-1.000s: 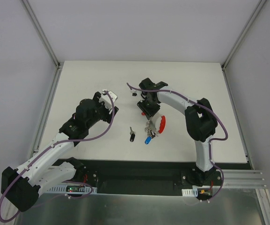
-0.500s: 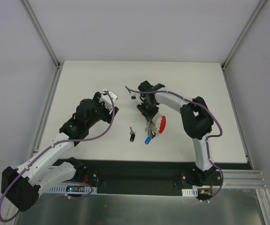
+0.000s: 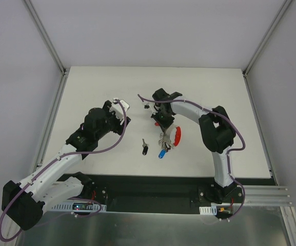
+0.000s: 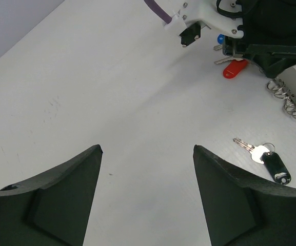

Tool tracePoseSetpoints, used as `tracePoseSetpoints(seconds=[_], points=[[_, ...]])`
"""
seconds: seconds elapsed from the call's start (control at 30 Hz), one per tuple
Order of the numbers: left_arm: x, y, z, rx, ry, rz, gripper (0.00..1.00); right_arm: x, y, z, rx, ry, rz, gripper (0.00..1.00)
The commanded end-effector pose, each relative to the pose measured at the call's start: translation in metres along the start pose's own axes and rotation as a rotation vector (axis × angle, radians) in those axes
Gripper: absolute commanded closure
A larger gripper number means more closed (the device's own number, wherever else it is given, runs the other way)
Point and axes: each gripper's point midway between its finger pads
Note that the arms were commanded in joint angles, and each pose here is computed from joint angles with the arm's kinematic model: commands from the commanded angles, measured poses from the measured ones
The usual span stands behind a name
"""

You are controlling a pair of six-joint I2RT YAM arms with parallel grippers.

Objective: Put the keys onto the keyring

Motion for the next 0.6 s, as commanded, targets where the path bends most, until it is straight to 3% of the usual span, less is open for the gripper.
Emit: tracePoseSetpoints(seconds=[0.0,0.27,0.43,0.57], points=[[0.004,-0.003,-0.001,-0.015,-0.011,-0.009,0.28,0.015,0.009,0.035,0.041,-0.119,0.023,0.99],[0.025,-0.022,-0.003,-0.117,-0.069,0.098,0.29,0.036,0.018,0.112,0.102,-0.411,0.061,0.99],[0.074,-0.034,0.000,-0.238,-0.196,0.149,0.29,0.044,0.028,0.167,0.160,-0.626,0.115,0.99],[0.122,-0.033,0.005,-0.304,-0.317,0.120,0.29,0.059,0.038,0.221,0.308,-0.868,0.125,0.99]])
Point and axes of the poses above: each gripper's point midway between its finger pads, its own z axis back along the fingers, its own y axis along the line the jaws close on, x = y × z, and after that the axes turned 5 degrees about -z, right-handed
